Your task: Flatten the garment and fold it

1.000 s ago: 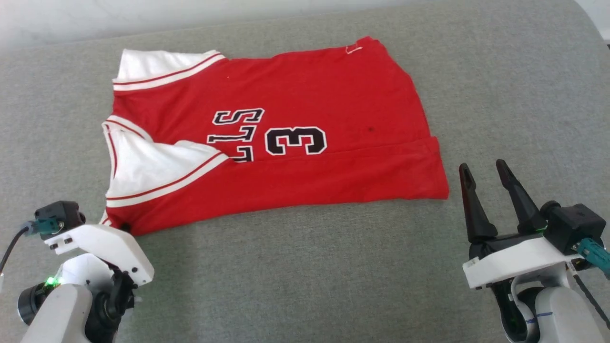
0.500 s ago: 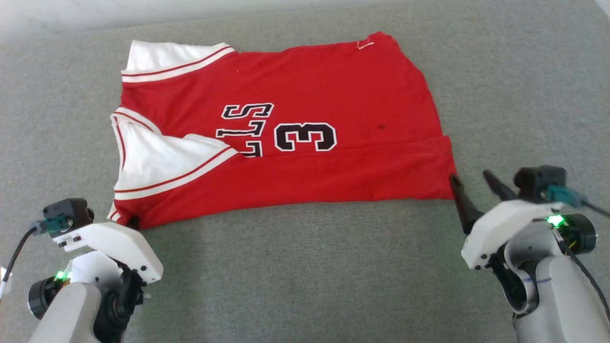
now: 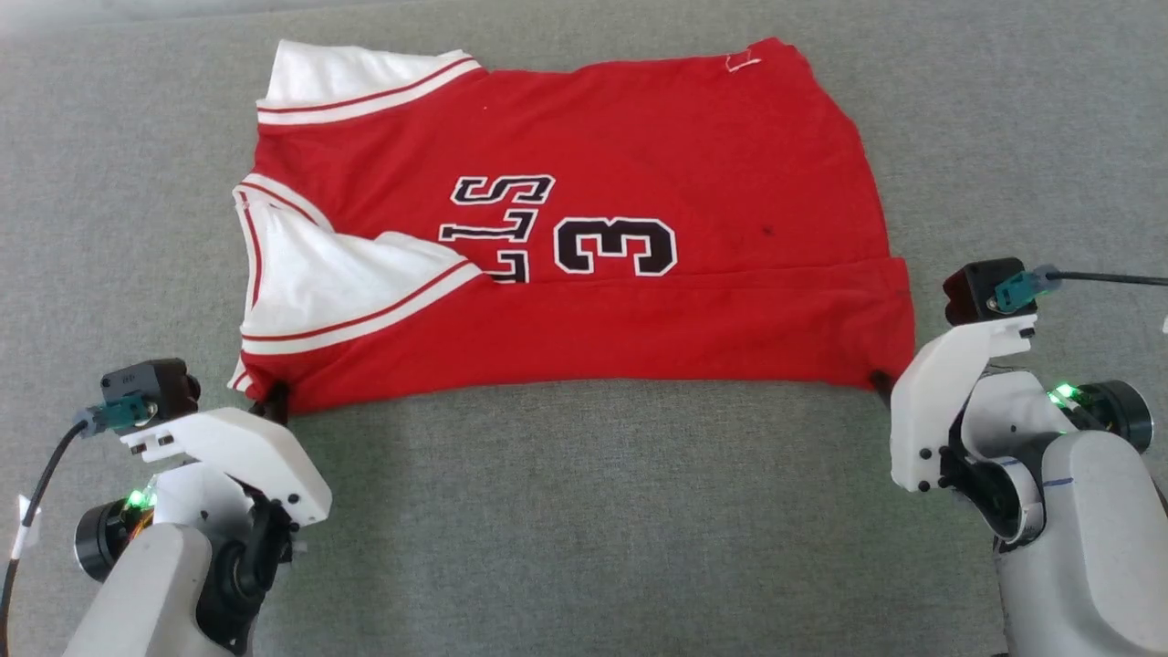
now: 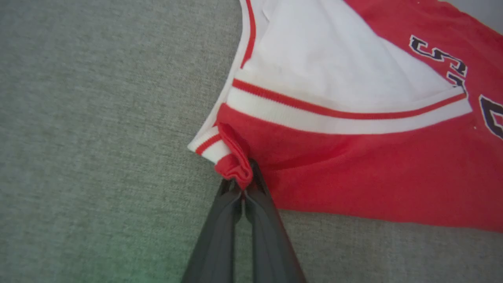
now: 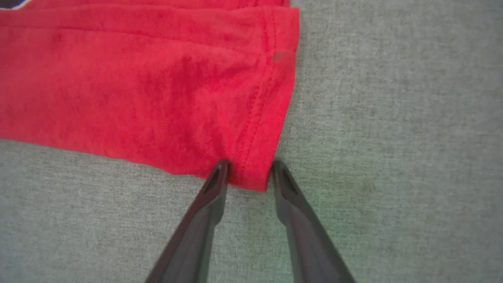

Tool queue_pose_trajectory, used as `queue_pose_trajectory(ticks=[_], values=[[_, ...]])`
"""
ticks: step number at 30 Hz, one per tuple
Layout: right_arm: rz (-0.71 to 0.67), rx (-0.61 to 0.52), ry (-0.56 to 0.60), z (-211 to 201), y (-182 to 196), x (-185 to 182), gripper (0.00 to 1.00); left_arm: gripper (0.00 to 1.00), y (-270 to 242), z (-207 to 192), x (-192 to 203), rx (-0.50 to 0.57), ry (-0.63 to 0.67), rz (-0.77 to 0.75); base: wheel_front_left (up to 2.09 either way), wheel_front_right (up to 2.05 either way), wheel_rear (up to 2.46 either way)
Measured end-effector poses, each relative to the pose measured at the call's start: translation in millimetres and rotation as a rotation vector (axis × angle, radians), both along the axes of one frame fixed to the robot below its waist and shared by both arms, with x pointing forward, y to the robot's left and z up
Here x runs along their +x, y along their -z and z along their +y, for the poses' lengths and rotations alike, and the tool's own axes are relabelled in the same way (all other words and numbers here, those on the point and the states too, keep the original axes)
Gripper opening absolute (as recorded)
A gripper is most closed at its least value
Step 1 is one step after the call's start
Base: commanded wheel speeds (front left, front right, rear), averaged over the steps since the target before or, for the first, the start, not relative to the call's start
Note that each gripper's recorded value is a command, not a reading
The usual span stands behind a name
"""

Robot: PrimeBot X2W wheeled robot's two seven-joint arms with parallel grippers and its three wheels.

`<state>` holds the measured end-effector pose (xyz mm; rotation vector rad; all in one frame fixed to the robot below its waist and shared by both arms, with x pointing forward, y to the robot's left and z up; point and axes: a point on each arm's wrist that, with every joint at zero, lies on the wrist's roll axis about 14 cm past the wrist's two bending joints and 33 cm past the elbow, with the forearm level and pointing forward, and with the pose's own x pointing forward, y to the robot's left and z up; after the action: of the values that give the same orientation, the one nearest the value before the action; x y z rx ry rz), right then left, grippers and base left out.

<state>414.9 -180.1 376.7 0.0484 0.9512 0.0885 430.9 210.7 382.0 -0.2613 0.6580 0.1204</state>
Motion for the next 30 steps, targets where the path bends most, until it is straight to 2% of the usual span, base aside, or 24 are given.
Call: queue_pose_trajectory(ticks=[3,10,13,16,22,30], values=[[-0.028,-0.018,-0.007,0,-8,5,0.0,0.0,-4,2,2,0.015,0.0,-0.037,0.0,0.0,0.0],[-0.335,-0.026,0.026,-7,-60,31,0.0,0.0,-34,9,9,0.096,-0.003,-0.211,0.0,0.0,0.0],[-0.416,-0.026,0.029,-7,-74,29,0.0,0.0,-53,11,9,0.122,-0.005,-0.279,0.0,0.0,0.0],[-0.442,-0.037,0.021,-8,-81,19,0.0,0.0,-62,16,-1,0.145,-0.01,-0.294,0.0,0.0,0.0],[-0.391,-0.067,-0.01,-13,-78,-13,0.0,0.0,-57,28,-41,0.167,-0.035,-0.212,0.0,0.0,0.0],[-0.135,-0.035,-0.032,-9,-37,-70,0.0,0.0,-23,32,-97,0.121,-0.066,-0.026,0.0,0.0,0.0]])
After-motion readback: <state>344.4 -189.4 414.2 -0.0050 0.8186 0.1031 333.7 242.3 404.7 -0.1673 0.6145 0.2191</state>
